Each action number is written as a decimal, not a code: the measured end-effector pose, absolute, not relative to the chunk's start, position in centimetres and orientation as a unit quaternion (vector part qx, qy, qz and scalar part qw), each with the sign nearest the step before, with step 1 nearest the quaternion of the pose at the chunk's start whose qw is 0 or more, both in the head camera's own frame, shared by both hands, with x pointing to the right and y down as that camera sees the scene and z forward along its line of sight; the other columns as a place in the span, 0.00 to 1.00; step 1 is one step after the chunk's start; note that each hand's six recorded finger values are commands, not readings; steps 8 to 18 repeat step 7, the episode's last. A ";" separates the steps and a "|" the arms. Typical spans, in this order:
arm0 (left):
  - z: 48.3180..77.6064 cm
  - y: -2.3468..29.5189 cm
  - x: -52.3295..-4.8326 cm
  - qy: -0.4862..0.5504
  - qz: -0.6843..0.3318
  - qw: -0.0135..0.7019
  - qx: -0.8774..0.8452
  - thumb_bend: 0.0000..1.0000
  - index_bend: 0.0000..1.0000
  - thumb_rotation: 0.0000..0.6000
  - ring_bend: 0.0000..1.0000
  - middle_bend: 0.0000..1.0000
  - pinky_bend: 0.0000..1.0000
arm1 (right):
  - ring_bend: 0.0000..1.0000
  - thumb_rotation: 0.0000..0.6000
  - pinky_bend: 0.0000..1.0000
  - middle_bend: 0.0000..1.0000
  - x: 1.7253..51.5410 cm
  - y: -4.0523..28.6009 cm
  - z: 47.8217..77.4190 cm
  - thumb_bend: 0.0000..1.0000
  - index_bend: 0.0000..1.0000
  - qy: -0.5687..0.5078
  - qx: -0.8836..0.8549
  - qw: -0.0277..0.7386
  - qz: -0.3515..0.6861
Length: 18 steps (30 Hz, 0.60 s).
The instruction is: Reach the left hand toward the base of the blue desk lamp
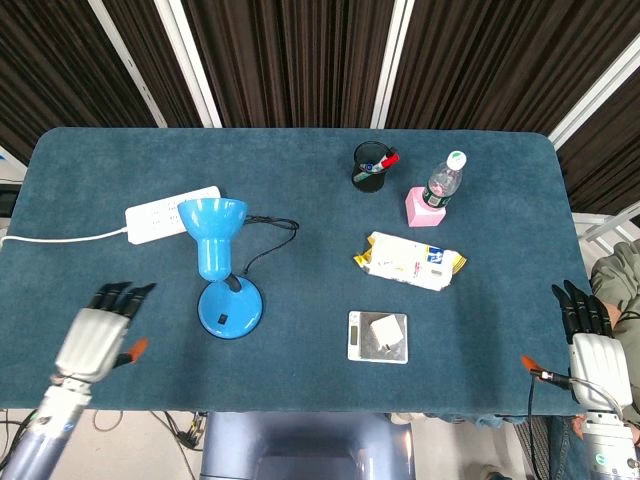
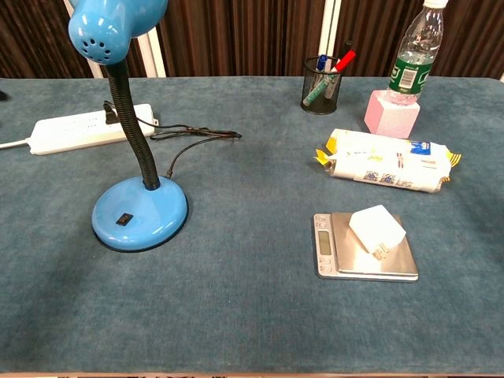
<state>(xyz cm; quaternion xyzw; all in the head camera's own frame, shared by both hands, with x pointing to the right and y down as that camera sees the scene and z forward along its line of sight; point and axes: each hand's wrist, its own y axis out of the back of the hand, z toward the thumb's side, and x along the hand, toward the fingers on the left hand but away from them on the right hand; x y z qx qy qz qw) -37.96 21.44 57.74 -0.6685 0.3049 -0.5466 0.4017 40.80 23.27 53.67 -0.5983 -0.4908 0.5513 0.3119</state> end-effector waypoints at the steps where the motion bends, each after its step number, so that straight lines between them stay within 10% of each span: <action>1: 57.3 21.5 -38.6 0.314 -0.548 0.395 -0.667 0.19 0.12 1.00 0.00 0.11 0.10 | 0.04 1.00 0.00 0.02 40.8 23.3 53.7 0.11 0.00 -0.490 -0.599 0.312 0.551; 18: 55.5 21.7 -42.0 0.379 -0.546 0.363 -0.653 0.19 0.12 1.00 0.00 0.10 0.10 | 0.04 1.00 0.00 0.02 40.6 23.3 53.7 0.11 0.00 -0.484 -0.601 0.317 0.551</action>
